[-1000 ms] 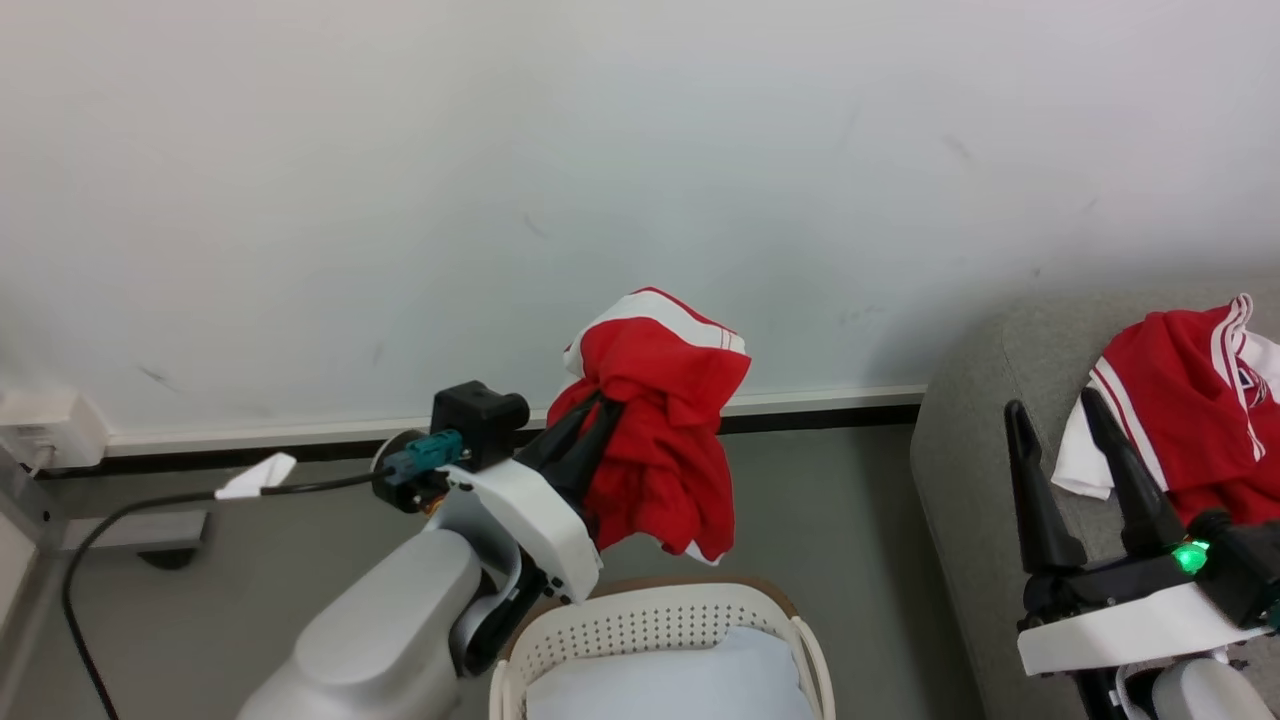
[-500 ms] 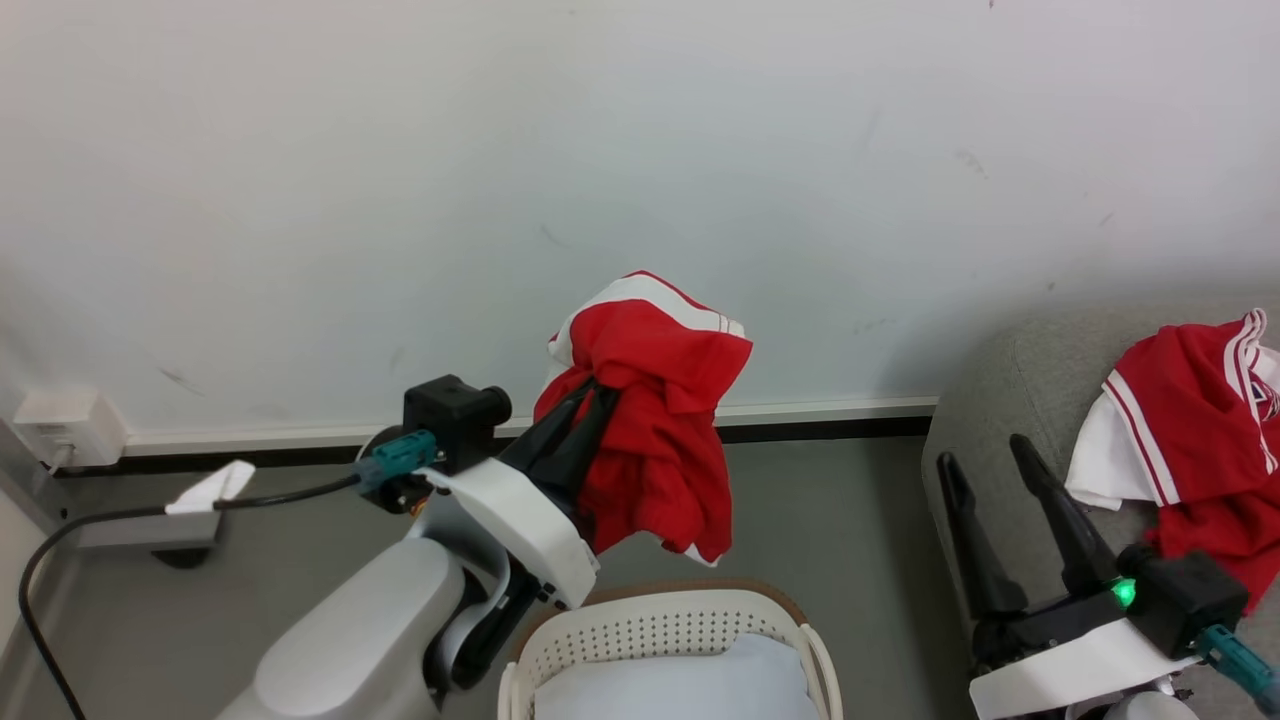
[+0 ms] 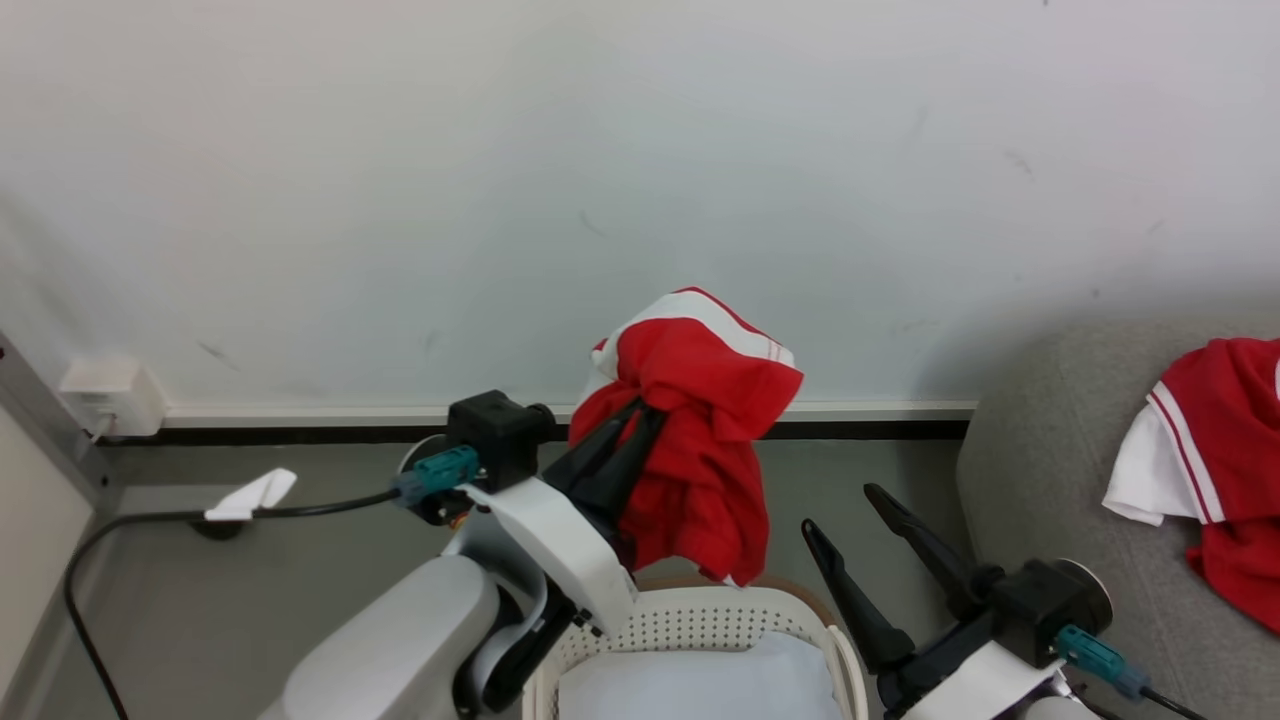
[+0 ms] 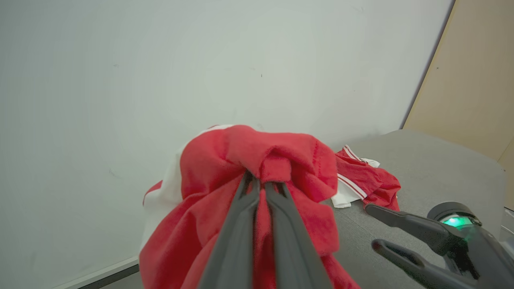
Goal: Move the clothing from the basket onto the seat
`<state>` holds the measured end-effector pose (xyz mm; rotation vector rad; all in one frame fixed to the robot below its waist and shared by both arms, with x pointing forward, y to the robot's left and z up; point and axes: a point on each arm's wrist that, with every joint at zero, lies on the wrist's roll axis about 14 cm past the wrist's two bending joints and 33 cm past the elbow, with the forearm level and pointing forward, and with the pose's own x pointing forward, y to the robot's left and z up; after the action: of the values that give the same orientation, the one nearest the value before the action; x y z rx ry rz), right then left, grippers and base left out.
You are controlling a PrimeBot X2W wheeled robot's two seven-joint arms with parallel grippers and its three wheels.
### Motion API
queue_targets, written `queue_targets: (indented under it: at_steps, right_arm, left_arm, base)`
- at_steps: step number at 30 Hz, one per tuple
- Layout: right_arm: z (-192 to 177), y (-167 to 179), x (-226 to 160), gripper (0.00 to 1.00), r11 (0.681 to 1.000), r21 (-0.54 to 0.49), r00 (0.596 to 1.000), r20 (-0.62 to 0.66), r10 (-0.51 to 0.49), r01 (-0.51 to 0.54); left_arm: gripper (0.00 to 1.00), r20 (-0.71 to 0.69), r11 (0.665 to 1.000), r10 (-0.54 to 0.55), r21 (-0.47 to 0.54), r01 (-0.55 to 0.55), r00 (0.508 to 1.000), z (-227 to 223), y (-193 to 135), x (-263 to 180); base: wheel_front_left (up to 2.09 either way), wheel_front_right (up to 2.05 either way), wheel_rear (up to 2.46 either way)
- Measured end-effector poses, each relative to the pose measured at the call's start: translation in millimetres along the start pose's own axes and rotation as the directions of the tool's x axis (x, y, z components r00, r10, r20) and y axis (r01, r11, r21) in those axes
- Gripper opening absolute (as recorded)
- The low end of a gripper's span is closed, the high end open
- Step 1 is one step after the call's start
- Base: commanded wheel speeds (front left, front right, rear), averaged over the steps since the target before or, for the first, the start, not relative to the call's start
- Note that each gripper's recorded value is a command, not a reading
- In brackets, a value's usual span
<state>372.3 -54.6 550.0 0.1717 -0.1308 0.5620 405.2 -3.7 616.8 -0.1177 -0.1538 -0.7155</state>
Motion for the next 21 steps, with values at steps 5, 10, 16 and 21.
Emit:
queue_targets:
  at_steps: [5,10,16,21]
  right_arm:
    - [-8.4,14.6,17.0,1.0,0.998,0.007,0.998,-0.034,0.061,-0.061]
    - [-17.7,32.0,30.8,1.0,0.992,0.015,0.99,-0.067,0.124,-0.123]
    - [-31.6,52.1,41.8,1.0,0.98,0.02,0.973,-0.117,0.199,-0.198]
    - [-40.8,70.8,48.2,1.0,0.963,0.015,0.951,-0.156,0.268,-0.269]
  left_arm:
    - [0.0,-0.004,1.0,-0.007,-0.009,0.007,1.0,-0.9,-5.3,-5.2]
    - [0.0,-0.014,1.0,-0.004,-0.013,0.004,1.0,-3.0,-7.1,-12.7]
    - [0.0,-0.031,0.999,-0.027,-0.028,0.027,0.999,-6.2,-19.6,-20.0]
    - [0.0,-0.048,0.999,-0.043,-0.034,0.042,0.998,-9.5,-28.2,-26.1]
  base:
    - [0.0,0.0,0.0]
    - [0.0,0.0,0.0]
    - [0.0,0.0,0.0]
    - [0.0,0.0,0.0]
